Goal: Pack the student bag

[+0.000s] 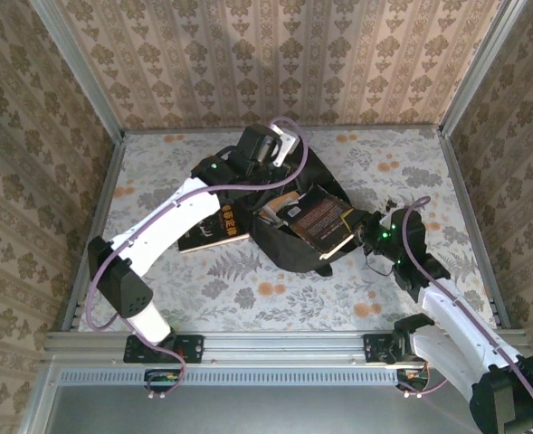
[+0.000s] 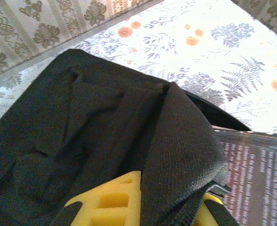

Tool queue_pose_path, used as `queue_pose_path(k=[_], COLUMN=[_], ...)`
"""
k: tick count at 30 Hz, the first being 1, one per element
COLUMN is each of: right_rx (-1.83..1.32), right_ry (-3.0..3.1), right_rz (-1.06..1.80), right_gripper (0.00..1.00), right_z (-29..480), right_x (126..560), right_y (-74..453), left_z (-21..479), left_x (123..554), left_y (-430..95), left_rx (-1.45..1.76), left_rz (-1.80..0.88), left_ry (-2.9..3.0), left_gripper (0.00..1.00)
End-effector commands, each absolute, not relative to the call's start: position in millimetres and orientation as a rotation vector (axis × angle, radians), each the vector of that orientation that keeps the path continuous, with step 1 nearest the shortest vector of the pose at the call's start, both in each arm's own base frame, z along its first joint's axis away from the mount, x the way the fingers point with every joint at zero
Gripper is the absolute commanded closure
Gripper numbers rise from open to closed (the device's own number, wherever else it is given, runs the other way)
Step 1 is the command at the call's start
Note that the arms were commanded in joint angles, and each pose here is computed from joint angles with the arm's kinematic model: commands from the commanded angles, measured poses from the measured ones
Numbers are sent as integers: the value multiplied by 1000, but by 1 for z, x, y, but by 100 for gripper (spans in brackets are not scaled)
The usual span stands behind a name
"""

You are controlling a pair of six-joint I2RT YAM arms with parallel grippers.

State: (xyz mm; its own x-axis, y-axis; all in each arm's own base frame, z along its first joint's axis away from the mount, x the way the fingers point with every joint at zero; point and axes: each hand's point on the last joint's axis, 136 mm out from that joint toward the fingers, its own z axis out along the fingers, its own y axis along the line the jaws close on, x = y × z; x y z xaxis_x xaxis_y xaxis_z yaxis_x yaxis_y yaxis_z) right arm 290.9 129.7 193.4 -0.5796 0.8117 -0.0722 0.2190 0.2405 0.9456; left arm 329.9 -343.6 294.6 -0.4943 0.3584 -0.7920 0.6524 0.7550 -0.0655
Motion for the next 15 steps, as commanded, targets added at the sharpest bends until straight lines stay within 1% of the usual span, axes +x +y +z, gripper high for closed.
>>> queue_pose_path(k=[1,6,15], right_rx=[971,1022,1117], right_ry=[1809,1837,1844], right_rz=[1528,1556,1506], right_gripper=[100,100,100], right_z=[219,202,170], right_x=[300,299,271], right_y=[136,140,126], left_z=[344,344,350], left_x=[320,327,341], left_y=[-350,-344,-333], left_rx=[685,649,560], left_rz=[-627,-584,-575], left_ry=[2009,2018,2024], left_gripper=[100,100,100])
